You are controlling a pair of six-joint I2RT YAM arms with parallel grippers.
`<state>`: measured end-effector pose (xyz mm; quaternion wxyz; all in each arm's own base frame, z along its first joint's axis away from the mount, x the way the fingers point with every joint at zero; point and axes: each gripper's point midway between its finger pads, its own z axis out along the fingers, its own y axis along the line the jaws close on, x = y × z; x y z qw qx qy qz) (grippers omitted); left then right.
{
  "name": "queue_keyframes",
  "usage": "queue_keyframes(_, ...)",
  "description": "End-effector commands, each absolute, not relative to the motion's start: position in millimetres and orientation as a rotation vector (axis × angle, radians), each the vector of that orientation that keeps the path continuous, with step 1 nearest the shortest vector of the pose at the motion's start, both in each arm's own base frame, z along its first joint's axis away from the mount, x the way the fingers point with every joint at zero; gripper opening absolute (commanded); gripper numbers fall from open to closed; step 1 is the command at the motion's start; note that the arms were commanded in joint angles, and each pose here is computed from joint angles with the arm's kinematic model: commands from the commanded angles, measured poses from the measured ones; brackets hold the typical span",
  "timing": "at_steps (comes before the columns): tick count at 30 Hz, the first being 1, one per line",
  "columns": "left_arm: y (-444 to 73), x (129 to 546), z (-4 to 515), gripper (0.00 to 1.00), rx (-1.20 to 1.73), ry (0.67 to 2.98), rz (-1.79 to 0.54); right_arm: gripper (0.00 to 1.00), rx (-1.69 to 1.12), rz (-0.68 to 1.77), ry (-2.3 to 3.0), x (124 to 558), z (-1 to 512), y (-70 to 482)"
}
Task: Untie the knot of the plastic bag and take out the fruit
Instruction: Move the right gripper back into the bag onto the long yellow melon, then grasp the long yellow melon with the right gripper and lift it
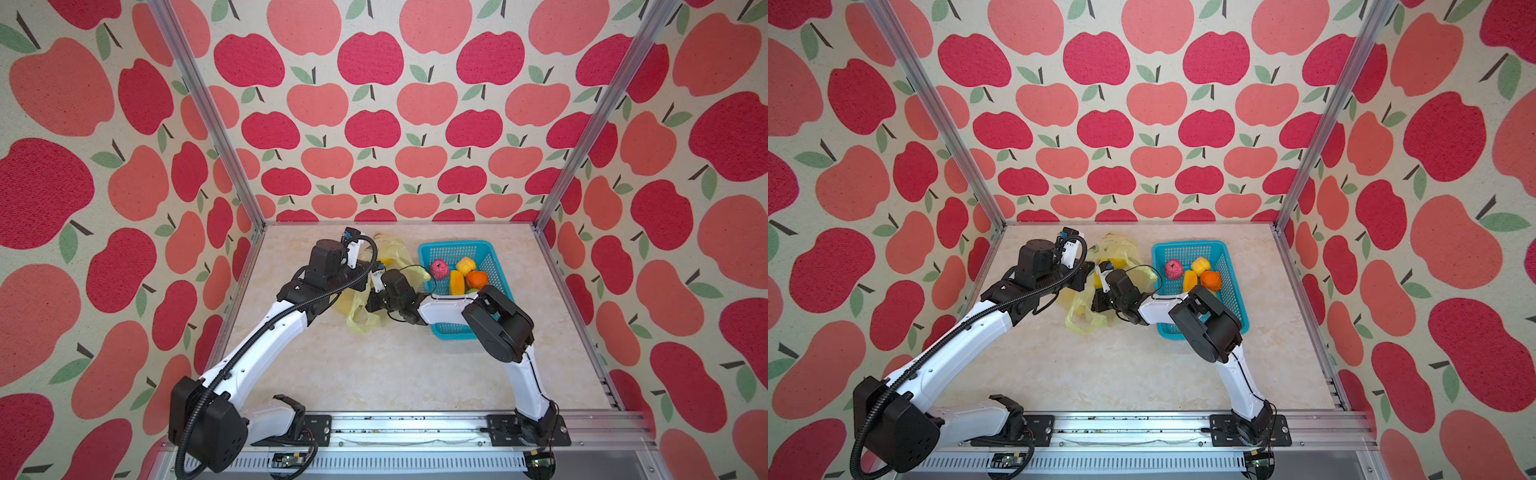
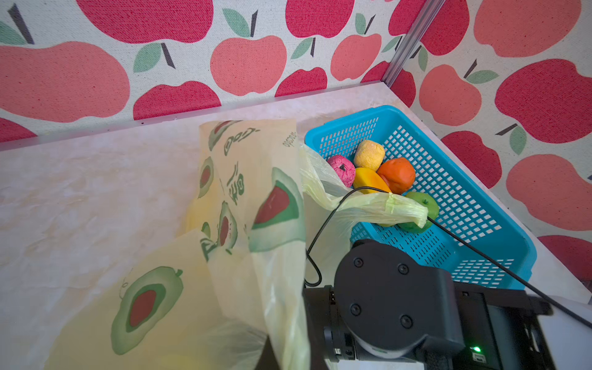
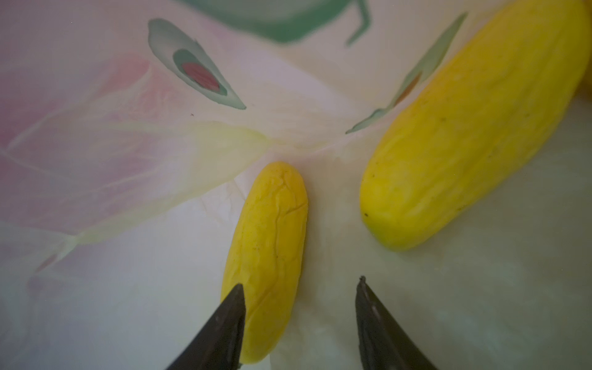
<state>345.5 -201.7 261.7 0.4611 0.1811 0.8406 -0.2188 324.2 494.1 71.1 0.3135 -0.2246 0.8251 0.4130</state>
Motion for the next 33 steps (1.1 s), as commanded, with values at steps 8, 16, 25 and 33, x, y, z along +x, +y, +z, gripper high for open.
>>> queue_keyframes(8, -202.7, 343.3, 270.2, 0.00, 0.463, 2.032, -0.533, 0.70, -0.645, 1.244, 2.213, 310.9, 66.6, 525.2)
queue_keyframes(16, -202.9, 344.1, 268.4, 0.00, 0.463, 2.035, -0.532, 0.77, -0.761, 1.295, 2.188, 281.7, 72.1, 535.3)
queue_keyframes(25, -203.5, 342.6, 272.3, 0.00, 0.461, 2.028, -0.535, 0.70, -0.774, 0.878, 2.289, 302.4, 33.0, 528.1)
queue_keyframes(33, -202.5, 346.6, 266.2, 0.00, 0.462, 2.040, -0.513, 0.48, -0.798, 0.825, 2.286, 307.8, 33.6, 527.1)
